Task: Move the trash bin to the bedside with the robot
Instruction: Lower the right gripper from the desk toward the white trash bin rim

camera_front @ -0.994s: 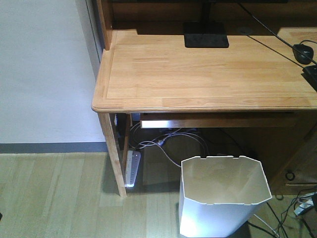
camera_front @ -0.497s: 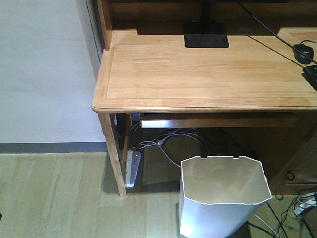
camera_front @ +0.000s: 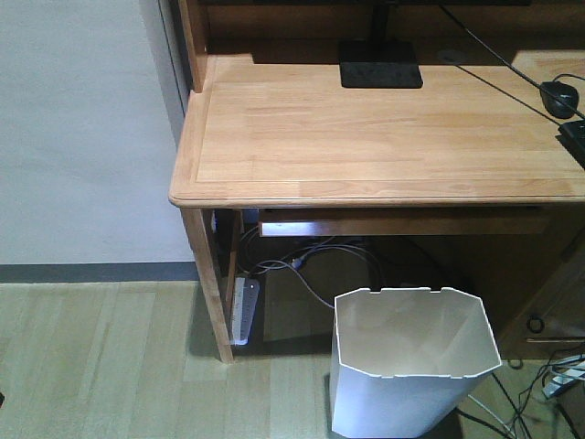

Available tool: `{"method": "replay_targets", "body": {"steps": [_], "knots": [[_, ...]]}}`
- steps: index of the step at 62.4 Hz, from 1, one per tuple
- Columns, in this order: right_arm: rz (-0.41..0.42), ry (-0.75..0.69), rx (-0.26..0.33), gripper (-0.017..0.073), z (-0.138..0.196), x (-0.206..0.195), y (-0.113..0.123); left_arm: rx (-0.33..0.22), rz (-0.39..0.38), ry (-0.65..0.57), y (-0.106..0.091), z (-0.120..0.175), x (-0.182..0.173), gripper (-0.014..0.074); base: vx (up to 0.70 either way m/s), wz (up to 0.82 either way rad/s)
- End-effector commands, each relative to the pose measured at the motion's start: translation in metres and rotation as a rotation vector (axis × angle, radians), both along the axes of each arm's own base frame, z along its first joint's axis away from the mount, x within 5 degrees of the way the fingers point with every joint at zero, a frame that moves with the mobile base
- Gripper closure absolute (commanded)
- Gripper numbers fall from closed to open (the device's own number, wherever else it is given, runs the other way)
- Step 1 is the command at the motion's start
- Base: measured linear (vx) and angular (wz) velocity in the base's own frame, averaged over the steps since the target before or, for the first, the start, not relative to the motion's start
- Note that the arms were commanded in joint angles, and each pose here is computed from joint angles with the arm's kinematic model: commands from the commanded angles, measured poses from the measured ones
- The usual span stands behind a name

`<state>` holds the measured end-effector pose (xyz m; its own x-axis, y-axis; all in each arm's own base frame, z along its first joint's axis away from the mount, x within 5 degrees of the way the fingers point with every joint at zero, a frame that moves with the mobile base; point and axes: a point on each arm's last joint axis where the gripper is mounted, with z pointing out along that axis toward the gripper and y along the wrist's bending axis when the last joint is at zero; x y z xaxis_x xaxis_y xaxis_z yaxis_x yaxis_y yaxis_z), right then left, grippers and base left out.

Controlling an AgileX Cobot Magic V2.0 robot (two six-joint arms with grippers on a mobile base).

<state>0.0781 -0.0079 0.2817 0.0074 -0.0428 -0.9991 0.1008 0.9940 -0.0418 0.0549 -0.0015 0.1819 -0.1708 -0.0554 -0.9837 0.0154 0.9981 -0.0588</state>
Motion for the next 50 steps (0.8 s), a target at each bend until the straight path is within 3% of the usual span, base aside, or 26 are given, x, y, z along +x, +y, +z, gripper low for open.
{"method": "replay_targets", "body": {"steps": [1,15,34,41,50], "knots": [[0.003,0.032,0.044,0.057,0.026,0.016,-0.001,-0.014,-0.004,-0.053,0.0,-0.003,0.001,0.0599,0.0,0.0],[0.002,0.111,0.05,0.057,0.035,0.037,-0.004,-0.014,-0.004,-0.053,0.0,-0.003,0.001,0.0599,0.0,0.0],[0.008,0.353,0.071,0.0554,0.01,0.044,-0.003,-0.014,-0.004,-0.053,0.0,-0.003,0.001,0.0599,0.0,0.0],[0.007,0.373,0.063,0.0504,0.009,0.044,-0.003,-0.014,-0.004,-0.053,0.0,-0.003,0.001,0.0599,0.0,0.0],[0.005,0.427,0.046,0.0363,0.004,0.042,-0.004,-0.014,-0.004,-0.053,0.0,-0.003,0.001,0.0599,0.0,0.0]]}}
